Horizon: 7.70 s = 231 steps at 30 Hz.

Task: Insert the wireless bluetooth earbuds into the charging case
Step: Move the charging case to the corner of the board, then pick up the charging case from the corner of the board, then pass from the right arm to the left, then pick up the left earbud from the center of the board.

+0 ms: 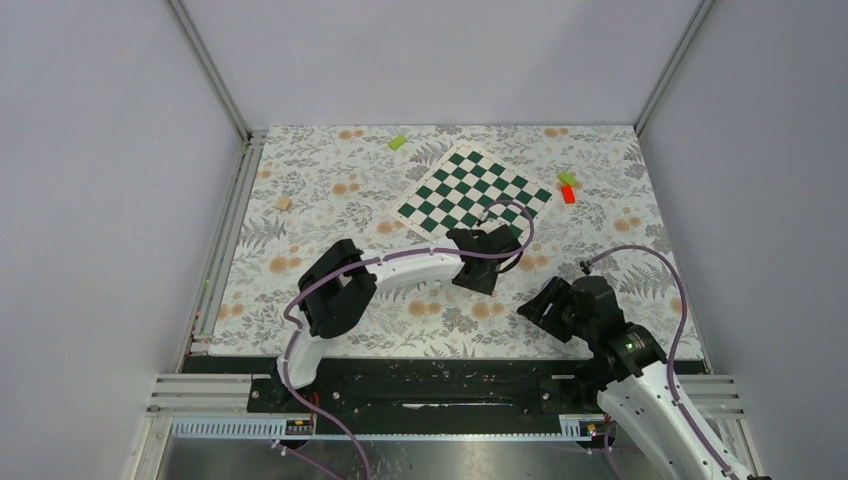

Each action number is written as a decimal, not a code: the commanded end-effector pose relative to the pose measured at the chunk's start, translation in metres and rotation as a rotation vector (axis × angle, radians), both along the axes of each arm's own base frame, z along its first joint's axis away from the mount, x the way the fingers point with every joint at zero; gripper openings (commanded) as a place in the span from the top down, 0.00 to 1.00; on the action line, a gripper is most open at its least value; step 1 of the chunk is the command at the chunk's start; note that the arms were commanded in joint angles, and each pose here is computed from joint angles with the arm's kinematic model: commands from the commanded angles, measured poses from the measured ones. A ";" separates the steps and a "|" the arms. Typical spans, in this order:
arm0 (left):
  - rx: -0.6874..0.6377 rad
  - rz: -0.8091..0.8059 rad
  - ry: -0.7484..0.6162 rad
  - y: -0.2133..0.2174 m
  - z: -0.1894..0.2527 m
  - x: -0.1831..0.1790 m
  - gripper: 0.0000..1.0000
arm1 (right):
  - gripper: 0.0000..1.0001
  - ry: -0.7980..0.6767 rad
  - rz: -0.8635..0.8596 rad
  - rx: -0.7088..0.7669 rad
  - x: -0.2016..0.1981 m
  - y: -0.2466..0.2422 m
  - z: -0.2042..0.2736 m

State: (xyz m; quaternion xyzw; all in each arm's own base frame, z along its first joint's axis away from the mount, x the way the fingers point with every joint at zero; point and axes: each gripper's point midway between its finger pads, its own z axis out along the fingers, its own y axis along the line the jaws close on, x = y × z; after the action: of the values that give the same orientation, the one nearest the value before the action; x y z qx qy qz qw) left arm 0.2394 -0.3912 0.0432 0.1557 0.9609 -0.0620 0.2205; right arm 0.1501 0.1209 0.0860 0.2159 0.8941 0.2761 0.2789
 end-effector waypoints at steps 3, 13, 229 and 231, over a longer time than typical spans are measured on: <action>-0.120 -0.011 0.007 -0.021 0.038 -0.003 0.55 | 0.38 0.000 -0.014 0.032 0.008 0.007 -0.002; -0.258 0.072 -0.112 0.033 0.141 0.000 0.53 | 0.41 -0.005 0.156 0.042 0.034 0.040 0.002; -0.856 0.254 0.129 0.214 0.120 -0.033 0.87 | 0.86 0.046 0.512 -0.203 0.113 0.185 -0.014; -0.851 0.249 0.151 0.213 0.115 -0.033 0.87 | 0.87 0.028 0.513 -0.161 0.107 0.180 -0.007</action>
State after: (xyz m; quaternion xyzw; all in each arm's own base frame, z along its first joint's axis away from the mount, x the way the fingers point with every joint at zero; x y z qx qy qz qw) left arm 0.2098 -0.1677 0.1553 -0.1129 0.8828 -0.4023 0.2146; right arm 0.2593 0.2968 0.0395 -0.0250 0.9659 0.1978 0.1650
